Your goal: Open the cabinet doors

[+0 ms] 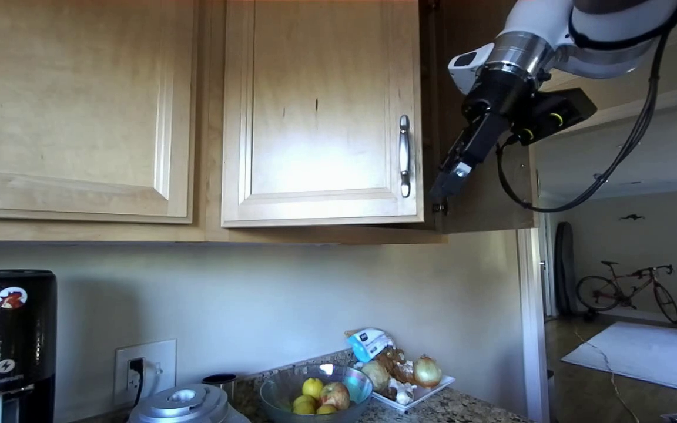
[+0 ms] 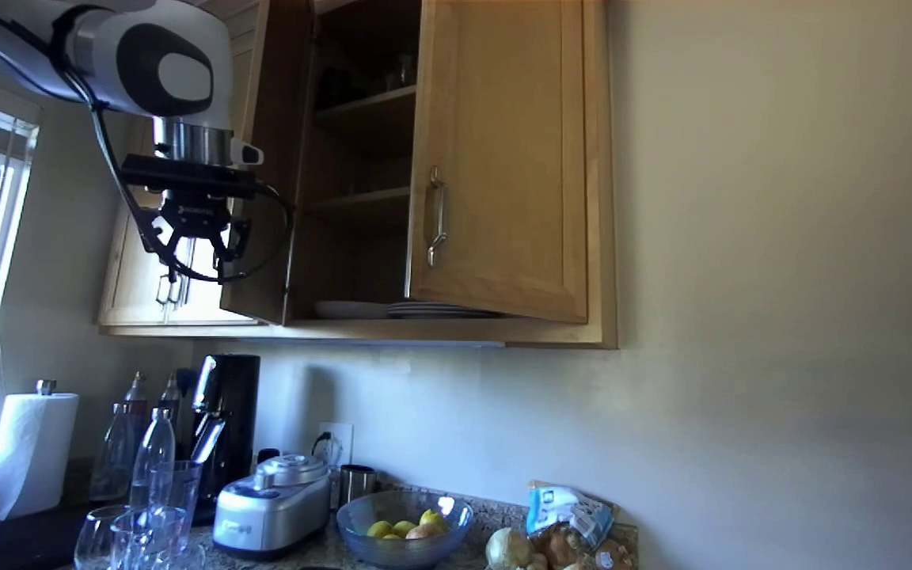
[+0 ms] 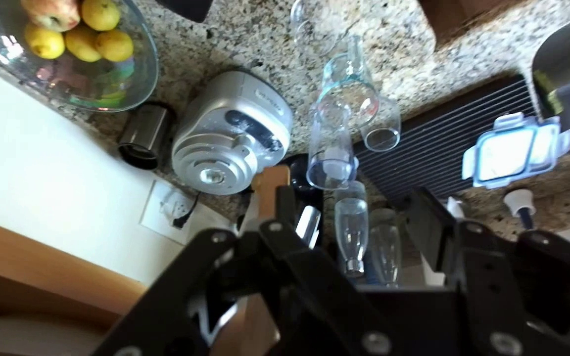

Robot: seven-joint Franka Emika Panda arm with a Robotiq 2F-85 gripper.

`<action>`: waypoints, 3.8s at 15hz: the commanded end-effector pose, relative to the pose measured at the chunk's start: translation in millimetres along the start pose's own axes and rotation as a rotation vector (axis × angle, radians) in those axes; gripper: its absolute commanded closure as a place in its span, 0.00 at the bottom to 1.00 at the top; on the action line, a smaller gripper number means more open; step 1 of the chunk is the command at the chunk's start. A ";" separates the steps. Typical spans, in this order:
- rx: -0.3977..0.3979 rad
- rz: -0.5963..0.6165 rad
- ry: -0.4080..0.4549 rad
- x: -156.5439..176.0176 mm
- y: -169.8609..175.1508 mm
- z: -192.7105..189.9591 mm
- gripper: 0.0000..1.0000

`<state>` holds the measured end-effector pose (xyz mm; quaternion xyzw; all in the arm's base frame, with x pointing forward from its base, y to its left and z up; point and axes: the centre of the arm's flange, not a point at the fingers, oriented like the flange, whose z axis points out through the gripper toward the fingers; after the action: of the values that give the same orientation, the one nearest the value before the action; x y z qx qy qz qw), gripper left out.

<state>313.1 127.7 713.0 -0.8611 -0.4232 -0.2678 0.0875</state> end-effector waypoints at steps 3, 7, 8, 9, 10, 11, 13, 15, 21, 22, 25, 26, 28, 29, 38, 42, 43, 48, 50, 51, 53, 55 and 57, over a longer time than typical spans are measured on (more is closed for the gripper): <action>0.251 -0.139 -0.127 -54.1 33.6 -13.8 0.01; 0.279 -0.048 -0.255 -87.7 65.7 -2.5 0.00; 0.257 -0.030 -0.250 -89.5 75.8 1.8 0.00; 0.227 -0.019 -0.241 -88.2 85.9 6.4 0.00; 0.211 -0.013 -0.237 -85.7 95.5 9.3 0.00; 0.193 -0.016 -0.221 -82.7 104.7 12.9 0.00; 0.146 -0.034 -0.176 -68.2 127.1 20.7 0.00; 0.113 -0.055 -0.128 -50.1 144.6 28.0 0.00; 0.135 -0.111 0.067 -4.3 156.6 35.6 0.00; 0.148 -0.112 0.102 1.1 156.3 35.8 0.00; 0.201 -0.134 0.223 11.4 154.7 33.1 0.00; 0.219 -0.134 0.252 14.0 154.8 32.3 0.00; 0.274 -0.147 0.302 18.5 153.3 31.6 0.00; 0.299 -0.158 0.322 21.2 150.7 32.8 0.00; 0.488 -0.308 0.326 60.9 78.0 62.2 0.00; 0.492 -0.371 0.269 73.5 39.4 74.3 0.00; 0.439 -0.366 0.251 75.0 35.8 76.0 0.00; 0.173 -0.268 0.209 60.1 56.8 78.8 0.00; 0.111 -0.203 0.164 48.9 70.2 82.3 0.00; 0.084 -0.172 0.135 42.2 75.8 85.3 0.00; 0.028 -0.114 0.069 25.7 83.6 92.8 0.00; -0.019 -0.055 -0.007 10.0 86.5 99.4 0.00; -0.057 0.013 -0.082 -1.9 88.2 104.3 0.00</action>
<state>443.3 123.5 645.3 -0.8420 -0.4626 -0.2647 0.0835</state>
